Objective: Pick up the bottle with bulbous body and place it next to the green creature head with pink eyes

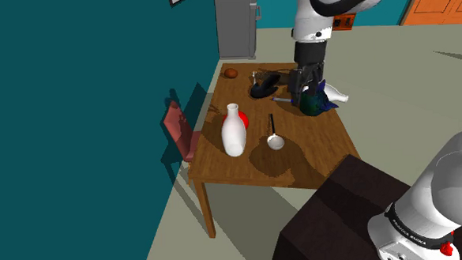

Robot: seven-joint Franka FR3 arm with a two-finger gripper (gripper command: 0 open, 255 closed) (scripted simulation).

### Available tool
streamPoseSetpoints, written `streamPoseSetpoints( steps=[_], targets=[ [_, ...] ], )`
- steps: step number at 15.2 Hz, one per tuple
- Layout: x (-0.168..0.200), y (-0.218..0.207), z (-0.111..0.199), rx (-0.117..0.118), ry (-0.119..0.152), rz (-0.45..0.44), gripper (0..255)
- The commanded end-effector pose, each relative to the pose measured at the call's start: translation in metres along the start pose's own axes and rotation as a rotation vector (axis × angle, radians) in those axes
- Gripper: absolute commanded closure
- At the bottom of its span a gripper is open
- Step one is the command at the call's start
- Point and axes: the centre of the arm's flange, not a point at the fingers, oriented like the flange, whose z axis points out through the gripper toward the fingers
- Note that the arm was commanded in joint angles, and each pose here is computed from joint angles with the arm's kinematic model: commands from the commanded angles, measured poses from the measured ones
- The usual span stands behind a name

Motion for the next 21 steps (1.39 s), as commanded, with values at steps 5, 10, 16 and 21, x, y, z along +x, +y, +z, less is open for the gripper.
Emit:
streamPoseSetpoints(
  steps=[5, 10, 16, 21],
  targets=[
    [0.074, -0.017, 0.017, -0.034, 0.018, 0.011, 0],
    [0.136, -0.03, 0.032, -0.062, 0.032, 0.019, 0],
    [0.21, -0.045, 0.048, -0.095, 0.049, 0.03, 0],
    [0.273, -0.056, 0.062, -0.123, 0.063, 0.038, 0]
  ],
)
